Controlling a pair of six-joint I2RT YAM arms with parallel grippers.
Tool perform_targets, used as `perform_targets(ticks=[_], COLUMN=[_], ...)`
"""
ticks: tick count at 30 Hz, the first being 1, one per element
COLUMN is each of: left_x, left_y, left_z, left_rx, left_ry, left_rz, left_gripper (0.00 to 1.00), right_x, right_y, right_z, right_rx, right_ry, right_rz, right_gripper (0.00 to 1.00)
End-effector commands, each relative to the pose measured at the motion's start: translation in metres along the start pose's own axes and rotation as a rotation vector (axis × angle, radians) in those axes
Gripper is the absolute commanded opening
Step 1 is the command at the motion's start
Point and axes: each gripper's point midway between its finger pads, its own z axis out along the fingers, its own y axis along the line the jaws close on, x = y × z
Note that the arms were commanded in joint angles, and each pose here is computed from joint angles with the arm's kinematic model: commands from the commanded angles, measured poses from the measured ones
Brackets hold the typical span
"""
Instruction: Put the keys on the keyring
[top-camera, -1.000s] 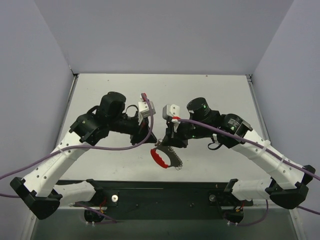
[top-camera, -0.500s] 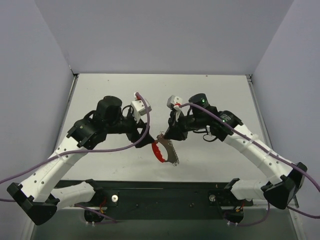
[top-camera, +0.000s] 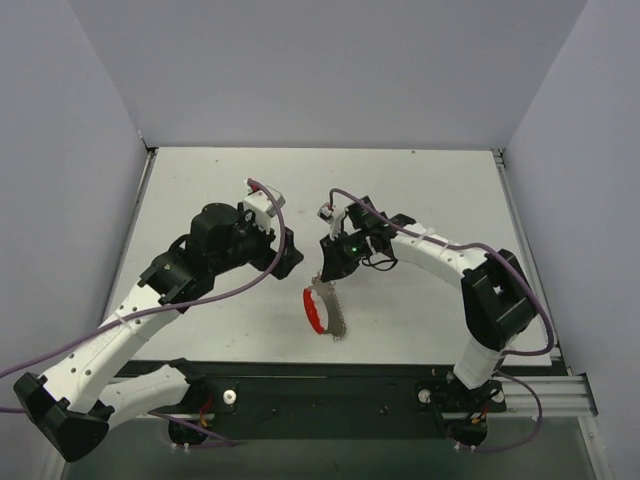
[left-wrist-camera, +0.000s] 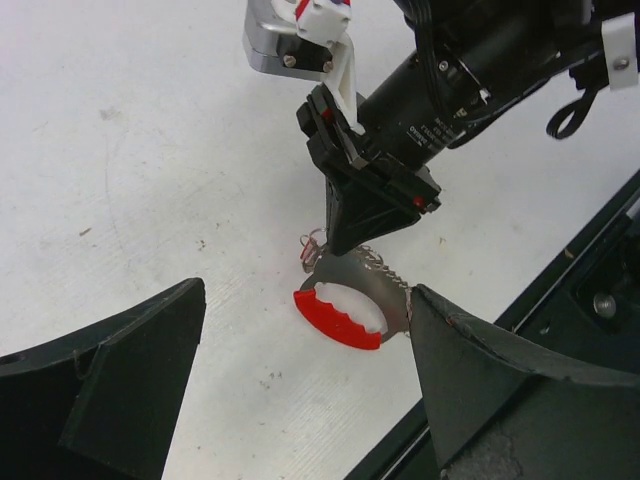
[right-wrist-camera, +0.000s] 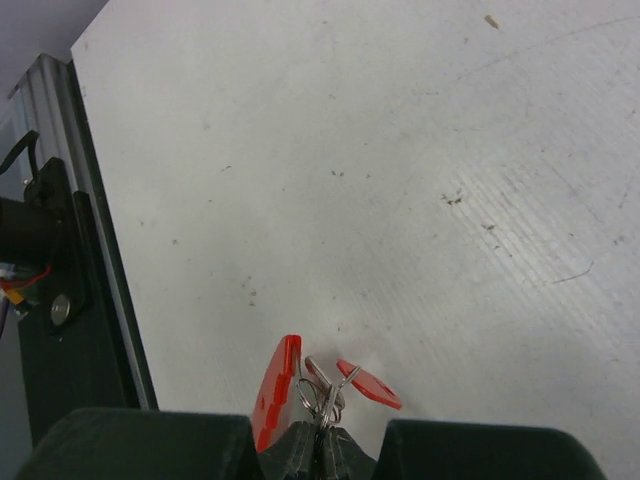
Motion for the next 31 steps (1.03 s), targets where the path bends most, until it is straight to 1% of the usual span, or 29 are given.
perform_targets(ticks=[1, 3, 4, 5, 6, 9, 10, 11, 12, 15, 16, 17, 18, 19, 21, 22, 24, 25, 27, 28, 29, 31], left_x=[-0.032, -0.031, -0.027, -0.025, -0.023, -0.018, -0.017, -0.015, -0.013, -0.008, -0.010, -0.010, -0.008, -0.010, -0.007, -0.009, -0.011, -0.008, -0.010, -0.006, -0.007, -0.003], left_y=[0.014, 0.019, 0.022, 0.024, 0.026, 0.034, 0.034, 0.034, 0.034, 0.039, 0.039, 0.041, 0.042, 0.043, 0.046, 0.047, 0.051, 0.052, 0.056, 0.056, 0.059, 0.074], left_z=[0.012, 0.016, 0.020, 0.022, 0.023, 0.030, 0.032, 0.034, 0.036, 0.039, 0.038, 0.038, 0.037, 0.037, 0.036, 0.034, 0.029, 0.030, 0.025, 0.027, 0.025, 0.018], left_rx=[-0.080, -0.105, -0.120, -0.131, -0.139, -0.170, -0.172, -0.171, -0.169, -0.190, -0.190, -0.199, -0.204, -0.206, -0.219, -0.223, -0.246, -0.246, -0.263, -0.263, -0.276, -0.367], left_ry=[-0.133, -0.126, -0.112, -0.099, -0.090, -0.076, -0.074, -0.071, -0.066, -0.060, -0.072, -0.078, -0.080, -0.092, -0.098, -0.113, -0.138, -0.148, -0.172, -0.166, -0.165, -0.156], left_rz=[-0.143, -0.171, -0.182, -0.186, -0.190, -0.195, -0.199, -0.200, -0.201, -0.205, -0.204, -0.204, -0.206, -0.204, -0.191, -0.186, -0.175, -0.169, -0.146, -0.132, -0.104, -0.096], left_gripper=[0.92, 0.92, 0.92, 0.92, 0.92, 0.92, 0.92, 0.93, 0.93, 0.93, 0.93, 0.93, 0.93, 0.93, 0.93, 0.93, 0.93, 0.93, 0.93, 0.94, 0.93, 0.93], right_x=[-0.018, -0.014, -0.014, -0.027, -0.026, -0.026, -0.026, -0.029, -0.027, -0.036, -0.035, -0.044, -0.047, -0.053, -0.058, -0.061, -0.061, -0.064, -0.056, -0.056, -0.048, -0.035], right_y=[-0.025, -0.041, -0.047, -0.051, -0.056, -0.068, -0.071, -0.068, -0.075, -0.067, -0.067, -0.057, -0.053, -0.044, -0.034, -0.026, -0.021, -0.012, -0.017, -0.013, -0.019, -0.026], right_z=[0.011, 0.016, 0.015, 0.010, 0.007, -0.001, -0.005, -0.012, -0.019, -0.045, -0.053, -0.073, -0.083, -0.104, -0.128, -0.150, -0.170, -0.188, -0.204, -0.215, -0.219, -0.239], right_rx=[0.083, 0.158, 0.192, 0.214, 0.243, 0.326, 0.353, 0.369, 0.419, 0.469, 0.496, 0.509, 0.524, 0.551, 0.572, 0.595, 0.625, 0.634, 0.698, 0.711, 0.756, 0.857], right_ry=[-0.064, -0.080, -0.104, -0.168, -0.172, -0.163, -0.170, -0.190, -0.198, -0.267, -0.283, -0.344, -0.379, -0.453, -0.539, -0.617, -0.690, -0.751, -0.791, -0.826, -0.825, -0.853], right_rz=[0.050, 0.080, 0.090, 0.077, 0.095, 0.113, 0.121, 0.113, 0.119, 0.104, 0.105, 0.087, 0.081, 0.067, 0.063, 0.052, 0.056, 0.044, 0.064, 0.053, 0.058, 0.078], right_gripper=[0.00, 0.00, 0.02, 0.02, 0.02, 0.18, 0.27, 0.32, 0.42, 0.56, 0.70, 0.81, 0.91, 0.95, 1.00, 1.00, 1.00, 1.00, 1.00, 1.00, 1.00, 1.00])
